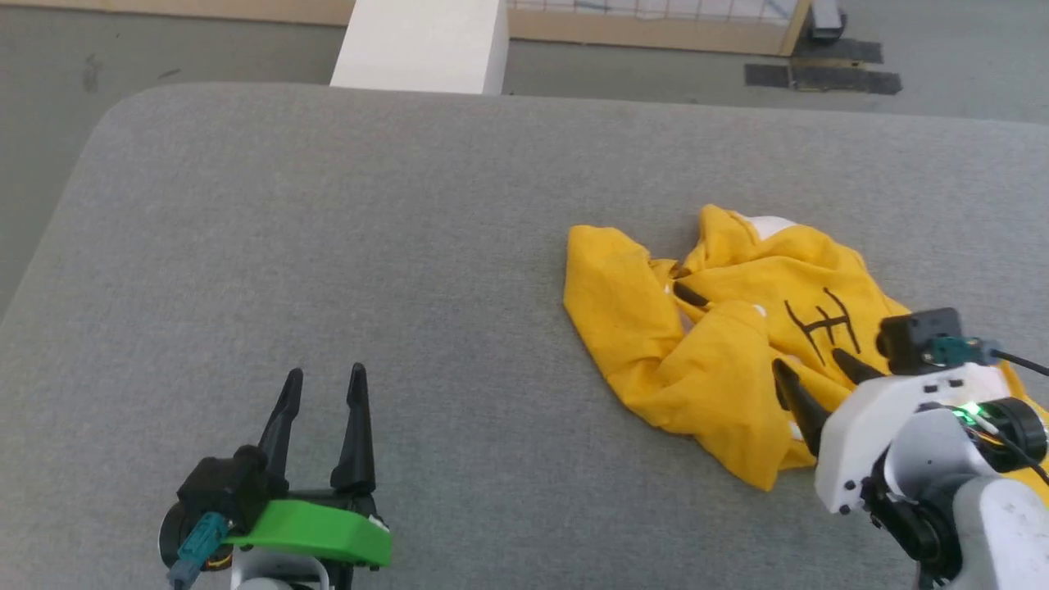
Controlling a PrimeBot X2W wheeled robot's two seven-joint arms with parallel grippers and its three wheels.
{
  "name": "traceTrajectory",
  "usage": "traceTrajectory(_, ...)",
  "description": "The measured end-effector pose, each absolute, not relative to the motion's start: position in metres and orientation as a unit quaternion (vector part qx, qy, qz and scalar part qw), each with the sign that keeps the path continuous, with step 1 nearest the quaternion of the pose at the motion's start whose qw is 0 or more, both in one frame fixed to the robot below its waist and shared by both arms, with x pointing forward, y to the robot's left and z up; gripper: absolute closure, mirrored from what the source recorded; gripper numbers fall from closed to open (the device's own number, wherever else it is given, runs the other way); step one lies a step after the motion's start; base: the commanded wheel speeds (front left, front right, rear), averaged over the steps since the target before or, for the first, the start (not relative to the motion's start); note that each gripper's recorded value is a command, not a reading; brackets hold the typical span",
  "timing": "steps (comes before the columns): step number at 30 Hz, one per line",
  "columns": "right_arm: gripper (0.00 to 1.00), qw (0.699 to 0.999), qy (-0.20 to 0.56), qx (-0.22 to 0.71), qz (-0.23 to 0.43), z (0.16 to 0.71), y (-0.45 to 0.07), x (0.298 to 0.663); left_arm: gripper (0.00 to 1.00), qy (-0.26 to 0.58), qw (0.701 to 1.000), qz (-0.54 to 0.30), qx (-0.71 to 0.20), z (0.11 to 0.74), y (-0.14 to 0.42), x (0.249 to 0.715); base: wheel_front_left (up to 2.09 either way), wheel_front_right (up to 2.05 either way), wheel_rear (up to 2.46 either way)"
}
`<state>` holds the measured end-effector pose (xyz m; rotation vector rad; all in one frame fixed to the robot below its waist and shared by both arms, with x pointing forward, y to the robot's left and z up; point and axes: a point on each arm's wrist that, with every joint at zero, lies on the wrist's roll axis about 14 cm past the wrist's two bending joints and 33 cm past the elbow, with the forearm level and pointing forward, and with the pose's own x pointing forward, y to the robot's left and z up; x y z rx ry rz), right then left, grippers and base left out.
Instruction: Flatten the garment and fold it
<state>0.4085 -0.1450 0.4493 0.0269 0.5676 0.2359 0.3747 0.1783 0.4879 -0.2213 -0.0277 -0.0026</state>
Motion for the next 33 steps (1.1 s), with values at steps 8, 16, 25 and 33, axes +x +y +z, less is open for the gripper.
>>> traceTrajectory(8, 0.5, 0.927, 0.336, 0.003, 0.164, 0.407, -0.111, 0.415, 0.0, -0.006, 0.994, 0.022, -0.106, 0.482, 0.194, 0.374, 0.0, 0.0, 0.0)
traceTrajectory(16, 1.0, 0.938, 0.287, 0.002, 0.195, 0.43, -0.087, 0.43, 0.0, -0.002, 0.994, 0.037, -0.104, 0.48, 0.203, 0.366, 0.0, 0.0, 0.0)
traceTrajectory(25, 1.0, 0.89, 0.272, 0.032, 0.364, 0.478, 0.006, 0.366, 0.0, -0.029, 0.993, 0.022, -0.11, 0.497, 0.195, 0.357, 0.0, 0.0, 0.0)
traceTrajectory(33, 1.0, 0.78, 0.436, -0.004, 0.449, 0.416, 0.008, 0.261, 0.0, -0.03, 0.993, 0.014, -0.112, 0.499, 0.19, 0.352, 0.0, 0.0, 0.0)
